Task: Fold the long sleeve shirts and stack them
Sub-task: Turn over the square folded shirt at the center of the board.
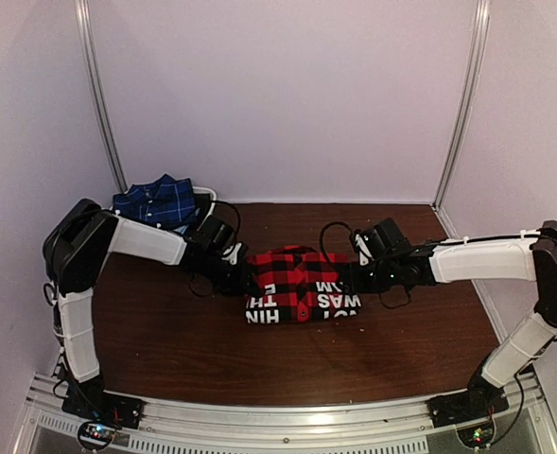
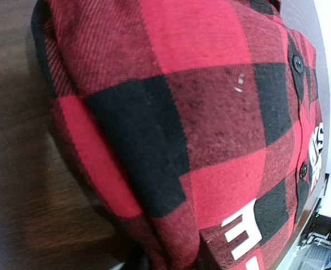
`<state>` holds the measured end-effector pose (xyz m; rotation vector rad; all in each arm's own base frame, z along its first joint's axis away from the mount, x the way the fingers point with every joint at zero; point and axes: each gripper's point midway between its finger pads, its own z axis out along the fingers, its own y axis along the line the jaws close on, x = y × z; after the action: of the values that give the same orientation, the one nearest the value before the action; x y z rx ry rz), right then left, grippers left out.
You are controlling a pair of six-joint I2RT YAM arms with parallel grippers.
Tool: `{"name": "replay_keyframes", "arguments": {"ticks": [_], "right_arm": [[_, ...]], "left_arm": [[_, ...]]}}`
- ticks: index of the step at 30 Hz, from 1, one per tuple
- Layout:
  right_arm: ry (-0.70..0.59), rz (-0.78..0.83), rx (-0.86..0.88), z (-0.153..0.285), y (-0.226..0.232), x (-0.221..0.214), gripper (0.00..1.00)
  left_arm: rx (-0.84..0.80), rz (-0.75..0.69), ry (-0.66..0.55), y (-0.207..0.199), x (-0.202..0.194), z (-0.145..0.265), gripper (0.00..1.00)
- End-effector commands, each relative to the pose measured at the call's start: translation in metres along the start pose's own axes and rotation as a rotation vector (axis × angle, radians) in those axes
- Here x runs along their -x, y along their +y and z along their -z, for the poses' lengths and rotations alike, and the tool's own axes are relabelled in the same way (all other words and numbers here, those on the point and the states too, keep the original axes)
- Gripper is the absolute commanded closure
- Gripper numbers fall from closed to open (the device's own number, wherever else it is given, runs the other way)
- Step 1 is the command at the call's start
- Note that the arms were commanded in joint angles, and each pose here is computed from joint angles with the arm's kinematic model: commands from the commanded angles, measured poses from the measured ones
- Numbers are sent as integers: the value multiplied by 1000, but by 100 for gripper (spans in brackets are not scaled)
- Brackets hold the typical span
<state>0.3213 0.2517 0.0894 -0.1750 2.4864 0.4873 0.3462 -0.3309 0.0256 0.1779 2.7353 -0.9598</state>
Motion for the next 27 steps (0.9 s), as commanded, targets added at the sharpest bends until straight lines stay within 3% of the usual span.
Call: {"name": "replay_keyframes", "arguments": {"ticks": [1,5,18,27], "right_arm": [[-47,2,17,7,1,11,41],[-50,5,18,7,1,12,41],[-60,19,19,6,7,25,41],[-41,69,77,-9,45,28,41]], "left_arm": [[-61,31,32,-10,-7,-11,84],[-89,34,20,-19,-3,-8,100],[-22,-4,1,-6,-6,44,100],[1,-40,13,13,-16,86,100]]}}
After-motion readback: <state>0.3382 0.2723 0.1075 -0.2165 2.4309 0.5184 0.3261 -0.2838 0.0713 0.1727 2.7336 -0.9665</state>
